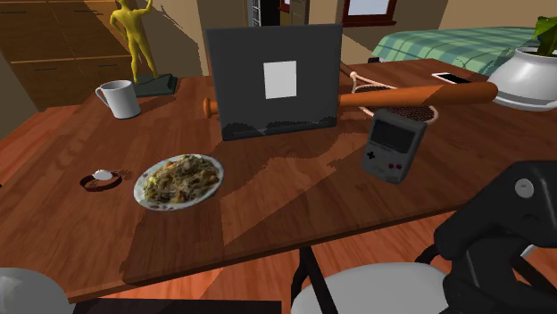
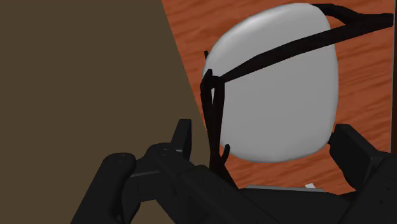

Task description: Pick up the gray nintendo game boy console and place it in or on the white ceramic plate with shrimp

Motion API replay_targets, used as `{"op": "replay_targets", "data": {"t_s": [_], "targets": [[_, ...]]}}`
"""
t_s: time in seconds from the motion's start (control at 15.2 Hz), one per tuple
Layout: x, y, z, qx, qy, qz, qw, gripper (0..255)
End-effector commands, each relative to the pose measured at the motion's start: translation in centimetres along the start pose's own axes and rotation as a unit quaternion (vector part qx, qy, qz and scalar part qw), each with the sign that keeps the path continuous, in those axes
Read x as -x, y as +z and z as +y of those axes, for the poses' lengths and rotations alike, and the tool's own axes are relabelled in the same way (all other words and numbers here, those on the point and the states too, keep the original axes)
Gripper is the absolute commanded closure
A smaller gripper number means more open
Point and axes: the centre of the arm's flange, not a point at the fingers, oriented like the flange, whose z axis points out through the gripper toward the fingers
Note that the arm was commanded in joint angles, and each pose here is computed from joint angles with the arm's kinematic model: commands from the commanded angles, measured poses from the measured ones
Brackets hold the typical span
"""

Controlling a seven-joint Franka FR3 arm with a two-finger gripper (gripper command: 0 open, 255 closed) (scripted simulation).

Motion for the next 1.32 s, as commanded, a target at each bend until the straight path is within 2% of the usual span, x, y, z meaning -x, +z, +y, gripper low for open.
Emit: {"op": "replay_targets", "data": {"t_s": [0.0, 1.25], "targets": [[0.0, 0.0, 0.0, 0.000, 0.000, 0.000, 1.0000, 0], [-8.8, 5.3, -23.6, 0.021, 0.068, -0.007, 0.9975, 0]]}}
